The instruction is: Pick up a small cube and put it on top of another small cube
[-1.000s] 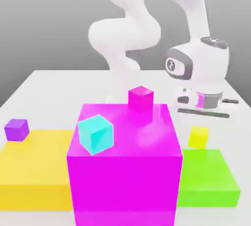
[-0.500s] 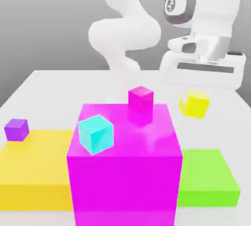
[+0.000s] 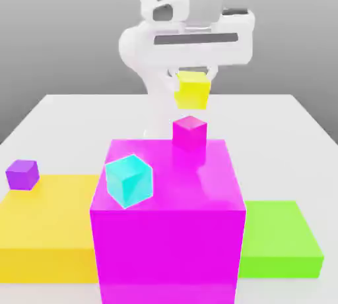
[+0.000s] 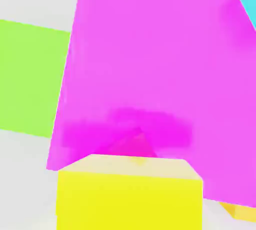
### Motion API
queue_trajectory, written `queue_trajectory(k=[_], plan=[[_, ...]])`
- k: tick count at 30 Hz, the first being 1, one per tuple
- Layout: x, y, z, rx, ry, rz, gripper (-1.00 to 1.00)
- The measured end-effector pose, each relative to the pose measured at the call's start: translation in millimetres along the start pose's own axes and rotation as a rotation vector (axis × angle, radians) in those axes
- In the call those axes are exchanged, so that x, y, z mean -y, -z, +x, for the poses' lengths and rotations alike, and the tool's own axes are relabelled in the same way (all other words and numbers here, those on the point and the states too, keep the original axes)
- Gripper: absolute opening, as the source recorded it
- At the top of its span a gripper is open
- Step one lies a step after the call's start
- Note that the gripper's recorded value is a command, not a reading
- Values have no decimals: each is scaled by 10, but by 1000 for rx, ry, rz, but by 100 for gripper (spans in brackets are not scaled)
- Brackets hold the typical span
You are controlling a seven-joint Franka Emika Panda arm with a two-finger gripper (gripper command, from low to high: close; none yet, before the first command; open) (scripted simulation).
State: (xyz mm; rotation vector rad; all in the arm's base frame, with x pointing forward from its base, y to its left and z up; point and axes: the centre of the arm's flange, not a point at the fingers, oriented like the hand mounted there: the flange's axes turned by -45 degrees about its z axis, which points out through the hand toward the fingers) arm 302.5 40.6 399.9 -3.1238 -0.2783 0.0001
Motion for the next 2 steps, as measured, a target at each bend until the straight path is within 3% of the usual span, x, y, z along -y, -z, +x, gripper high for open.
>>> queue_trajectory(k=[2], plan=[[0,0,0,0,0,0,100]])
